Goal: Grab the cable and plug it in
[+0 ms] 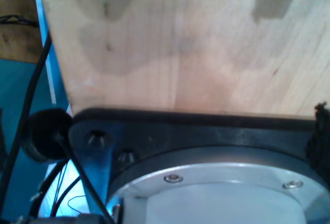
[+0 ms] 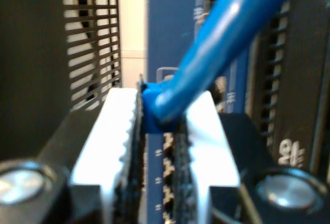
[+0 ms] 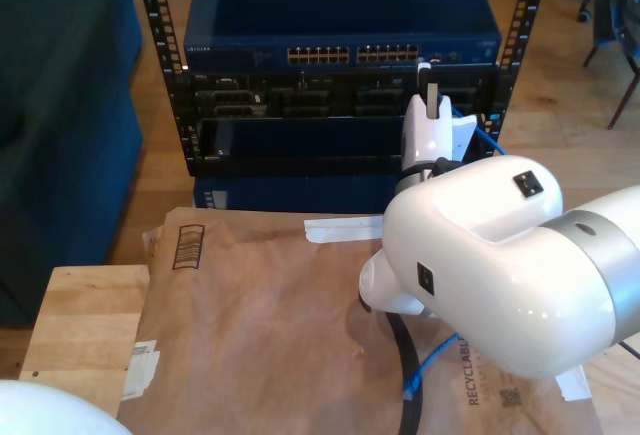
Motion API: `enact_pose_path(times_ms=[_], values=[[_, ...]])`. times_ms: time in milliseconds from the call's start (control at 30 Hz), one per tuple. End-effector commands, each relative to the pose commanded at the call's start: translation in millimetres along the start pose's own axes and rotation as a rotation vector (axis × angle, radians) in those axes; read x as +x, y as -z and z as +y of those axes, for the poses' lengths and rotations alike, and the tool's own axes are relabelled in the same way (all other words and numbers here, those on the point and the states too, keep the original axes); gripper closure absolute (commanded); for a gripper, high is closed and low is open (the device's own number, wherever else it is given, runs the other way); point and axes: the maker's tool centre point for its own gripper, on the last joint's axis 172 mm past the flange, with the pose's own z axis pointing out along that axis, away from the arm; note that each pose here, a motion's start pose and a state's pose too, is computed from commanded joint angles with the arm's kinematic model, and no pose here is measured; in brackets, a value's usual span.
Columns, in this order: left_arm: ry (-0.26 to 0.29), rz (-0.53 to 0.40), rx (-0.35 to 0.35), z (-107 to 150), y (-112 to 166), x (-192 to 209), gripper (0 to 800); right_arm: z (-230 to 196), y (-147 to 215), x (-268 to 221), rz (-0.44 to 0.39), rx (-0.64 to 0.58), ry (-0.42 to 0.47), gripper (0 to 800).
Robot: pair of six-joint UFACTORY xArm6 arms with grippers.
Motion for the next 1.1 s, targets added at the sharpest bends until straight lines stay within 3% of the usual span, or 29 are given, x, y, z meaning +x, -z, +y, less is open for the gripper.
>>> enact_pose_path(times_ms=[1100], values=[[0.0, 0.002, 0.0, 0, 0, 0, 0, -7, -18, -3, -0.023, 0.02, -0.006, 800]])
